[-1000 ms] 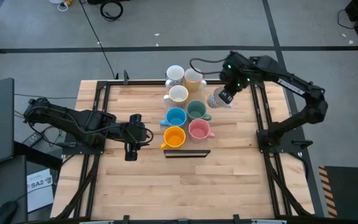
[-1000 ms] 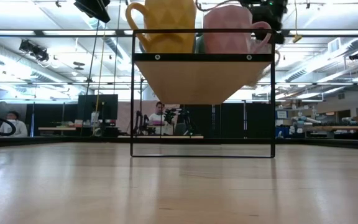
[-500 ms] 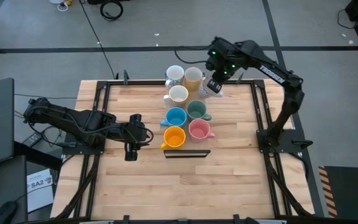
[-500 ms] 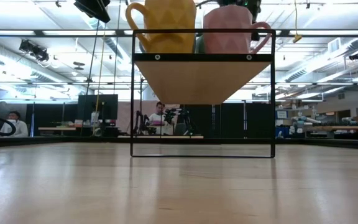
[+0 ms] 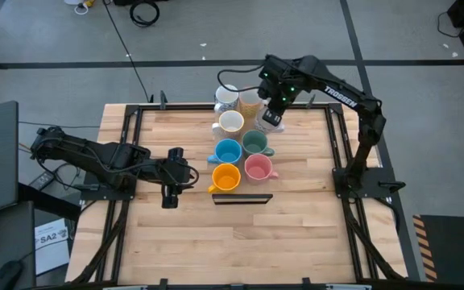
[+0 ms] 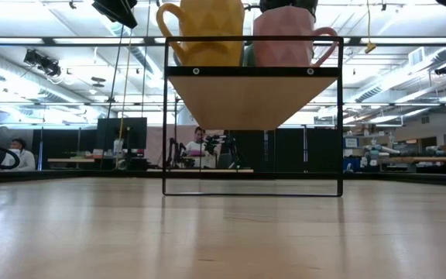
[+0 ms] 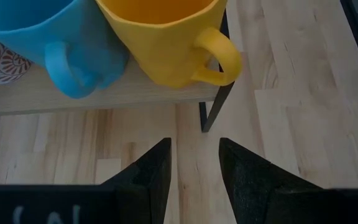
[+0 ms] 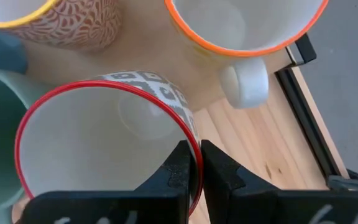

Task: Place coffee mugs
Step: Put the red patterned mug on the shelf

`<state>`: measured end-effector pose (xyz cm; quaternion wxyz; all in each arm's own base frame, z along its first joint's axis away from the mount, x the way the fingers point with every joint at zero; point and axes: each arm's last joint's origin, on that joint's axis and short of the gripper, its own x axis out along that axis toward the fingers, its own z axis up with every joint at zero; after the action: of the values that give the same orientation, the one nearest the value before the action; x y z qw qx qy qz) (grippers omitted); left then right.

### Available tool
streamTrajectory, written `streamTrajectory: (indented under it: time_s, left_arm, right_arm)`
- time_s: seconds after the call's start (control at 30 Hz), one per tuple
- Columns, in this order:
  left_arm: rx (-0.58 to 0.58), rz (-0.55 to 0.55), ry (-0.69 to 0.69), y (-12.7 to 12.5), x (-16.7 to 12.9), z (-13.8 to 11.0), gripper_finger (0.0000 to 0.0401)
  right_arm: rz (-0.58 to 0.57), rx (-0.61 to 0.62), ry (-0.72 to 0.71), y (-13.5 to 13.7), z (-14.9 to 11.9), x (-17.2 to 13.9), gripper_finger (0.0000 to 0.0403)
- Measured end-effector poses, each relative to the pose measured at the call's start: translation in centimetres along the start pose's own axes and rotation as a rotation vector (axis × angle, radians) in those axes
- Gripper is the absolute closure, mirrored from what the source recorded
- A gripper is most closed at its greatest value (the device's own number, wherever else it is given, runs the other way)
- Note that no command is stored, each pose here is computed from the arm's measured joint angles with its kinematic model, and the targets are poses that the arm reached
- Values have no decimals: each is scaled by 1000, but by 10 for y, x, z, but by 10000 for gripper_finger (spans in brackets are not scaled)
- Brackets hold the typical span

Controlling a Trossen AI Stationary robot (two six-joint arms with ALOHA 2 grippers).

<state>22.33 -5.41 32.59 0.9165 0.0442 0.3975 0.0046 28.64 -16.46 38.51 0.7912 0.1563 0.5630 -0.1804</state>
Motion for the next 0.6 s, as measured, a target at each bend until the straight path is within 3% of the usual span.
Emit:
streamTrajectory:
  time_s: [0.6]
  left_arm:
    - [2,0,0,0,0,0,260]
  right_arm:
    - [4,-32,-95,9,10,2,374]
